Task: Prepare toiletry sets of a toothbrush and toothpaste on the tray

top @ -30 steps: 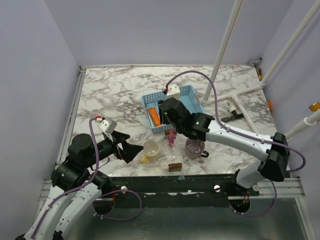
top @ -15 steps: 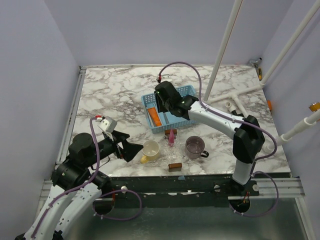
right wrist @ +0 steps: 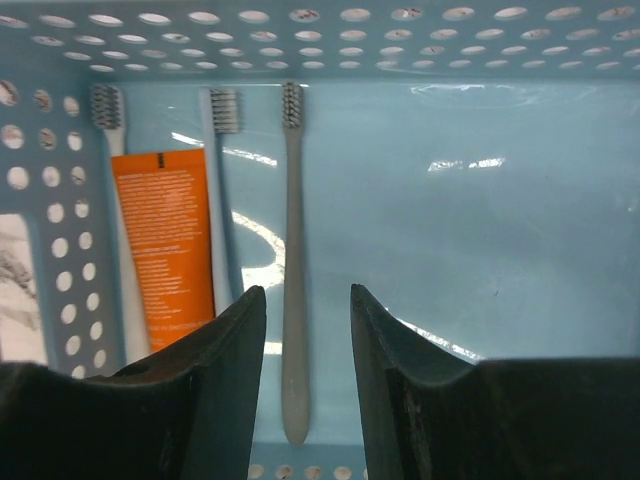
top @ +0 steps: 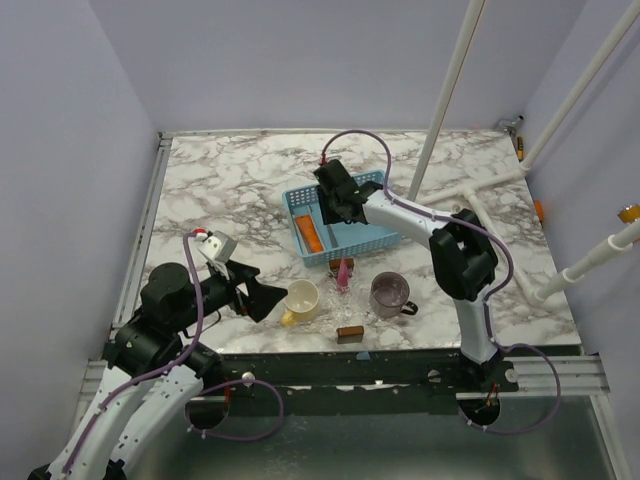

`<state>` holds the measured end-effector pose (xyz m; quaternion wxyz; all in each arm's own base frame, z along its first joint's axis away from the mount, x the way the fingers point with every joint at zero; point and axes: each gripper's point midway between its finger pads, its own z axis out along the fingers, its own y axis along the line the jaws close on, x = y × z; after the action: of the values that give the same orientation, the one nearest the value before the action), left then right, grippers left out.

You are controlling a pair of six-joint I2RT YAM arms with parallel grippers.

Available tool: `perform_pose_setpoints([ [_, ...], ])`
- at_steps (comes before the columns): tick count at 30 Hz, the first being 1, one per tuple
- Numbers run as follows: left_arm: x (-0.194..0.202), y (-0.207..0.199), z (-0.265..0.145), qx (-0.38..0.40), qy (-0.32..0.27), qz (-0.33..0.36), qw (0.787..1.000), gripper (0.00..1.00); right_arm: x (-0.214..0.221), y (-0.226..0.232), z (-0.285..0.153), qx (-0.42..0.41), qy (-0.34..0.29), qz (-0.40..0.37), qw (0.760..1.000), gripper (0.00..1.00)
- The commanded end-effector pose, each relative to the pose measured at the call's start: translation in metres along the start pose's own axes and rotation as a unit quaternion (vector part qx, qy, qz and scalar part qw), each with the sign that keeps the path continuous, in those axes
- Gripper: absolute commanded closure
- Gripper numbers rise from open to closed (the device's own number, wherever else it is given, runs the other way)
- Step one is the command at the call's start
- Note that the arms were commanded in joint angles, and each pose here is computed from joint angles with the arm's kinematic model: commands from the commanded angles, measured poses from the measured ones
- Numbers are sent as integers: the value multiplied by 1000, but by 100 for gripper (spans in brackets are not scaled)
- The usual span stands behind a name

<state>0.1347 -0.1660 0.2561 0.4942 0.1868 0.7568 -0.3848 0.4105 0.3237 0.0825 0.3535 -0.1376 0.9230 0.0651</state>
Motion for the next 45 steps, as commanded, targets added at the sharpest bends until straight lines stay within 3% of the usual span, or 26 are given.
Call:
perform_pose_setpoints([
  [1,4,7,4,-14,8,4,1000,1,13,2,13,-9,30,-13,999,57],
  [28,3,8,3,-17,7,5,1000,1,64,-3,44,0,103,-45,994,58],
  [35,3,8,3,-17,6,6,1000,1,71,-11,46,17,113,-56,992,73],
  [40,3,7,3,-16,6,6,1000,1,76,-13,48,24,117,-51,992,99],
  [45,3,8,3,-17,6,6,1000,1,66,-9,42,15,96,-38,995,99],
])
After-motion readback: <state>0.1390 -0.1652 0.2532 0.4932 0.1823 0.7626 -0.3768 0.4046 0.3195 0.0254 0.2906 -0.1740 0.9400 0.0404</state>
